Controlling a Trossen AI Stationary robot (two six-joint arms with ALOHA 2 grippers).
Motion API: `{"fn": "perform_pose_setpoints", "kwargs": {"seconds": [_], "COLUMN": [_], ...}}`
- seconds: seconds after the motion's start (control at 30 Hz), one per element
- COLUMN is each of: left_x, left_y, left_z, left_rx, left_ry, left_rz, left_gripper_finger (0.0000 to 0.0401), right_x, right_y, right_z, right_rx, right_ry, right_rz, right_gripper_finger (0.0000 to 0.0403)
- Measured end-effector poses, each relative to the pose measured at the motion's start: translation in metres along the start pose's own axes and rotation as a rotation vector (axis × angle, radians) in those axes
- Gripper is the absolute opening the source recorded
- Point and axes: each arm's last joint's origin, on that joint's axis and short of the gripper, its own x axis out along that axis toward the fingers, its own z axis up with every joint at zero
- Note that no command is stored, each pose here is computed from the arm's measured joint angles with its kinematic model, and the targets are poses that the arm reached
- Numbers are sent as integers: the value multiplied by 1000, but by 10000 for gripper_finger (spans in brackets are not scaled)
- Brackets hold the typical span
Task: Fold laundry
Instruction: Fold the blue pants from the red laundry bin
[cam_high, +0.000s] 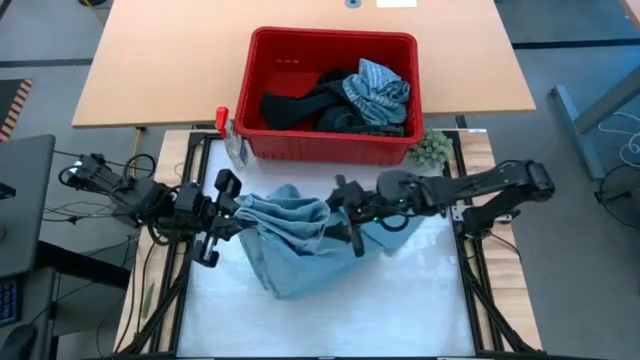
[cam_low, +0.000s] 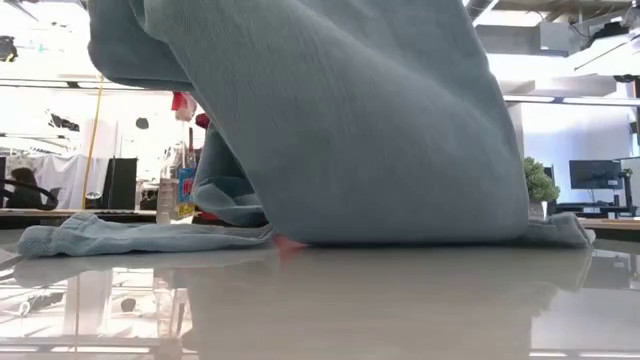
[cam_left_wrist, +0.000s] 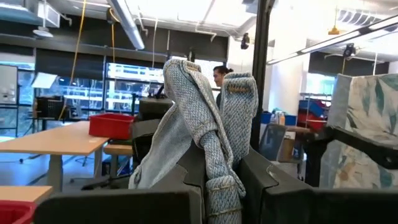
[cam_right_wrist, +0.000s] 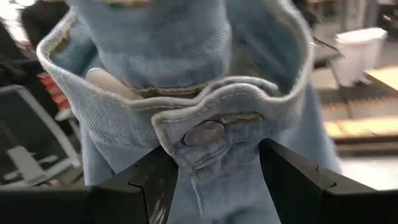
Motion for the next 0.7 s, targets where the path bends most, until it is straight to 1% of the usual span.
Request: {"fn": "perform_pose_setpoints", "kwargs": {"seconds": [0.1, 0.2, 0.27, 0.33, 0.37, 0.43, 0.57, 0.6, 0.63, 0.7], "left_x": [-1, -4, -6, -7, -7, -7, -7, -7, -7, -8], "left_y": [1, 0, -1, -1, -1, -1, -1, -1, -1, -1], "left_z": [2, 4, 4, 4, 4, 4, 5, 5, 6, 10], "left_rx": [-2, -5, -6, -13, -15, -18, -14, -8, -4, 2], "left_ry": [-6, -3, 6, 16, 18, 19, 17, 13, 4, -34], "left_rz": [3, 5, 13, 18, 18, 24, 27, 28, 27, 24], "left_gripper_finger": [28, 28, 28, 28, 28, 28, 28, 28, 28, 28], "right_x": [8, 11, 10, 10, 10, 9, 6, 4, 1, -10], "right_y": [1, 2, 4, 6, 7, 8, 10, 11, 12, 14], "right_z": [-4, -6, -6, -3, -1, 4, 13, 17, 23, 43], "right_rx": [-10, -34, -62, -90, -105, -122, -194, -229, -260, -308], "right_ry": [-15, -1, -7, -40, -65, -116, -197, -203, -214, -245], "right_rz": [73, 117, 129, 130, 132, 141, 132, 121, 110, 51], "right_gripper_finger": [249, 249, 247, 235, 220, 176, 47, 34, 34, 34]}}
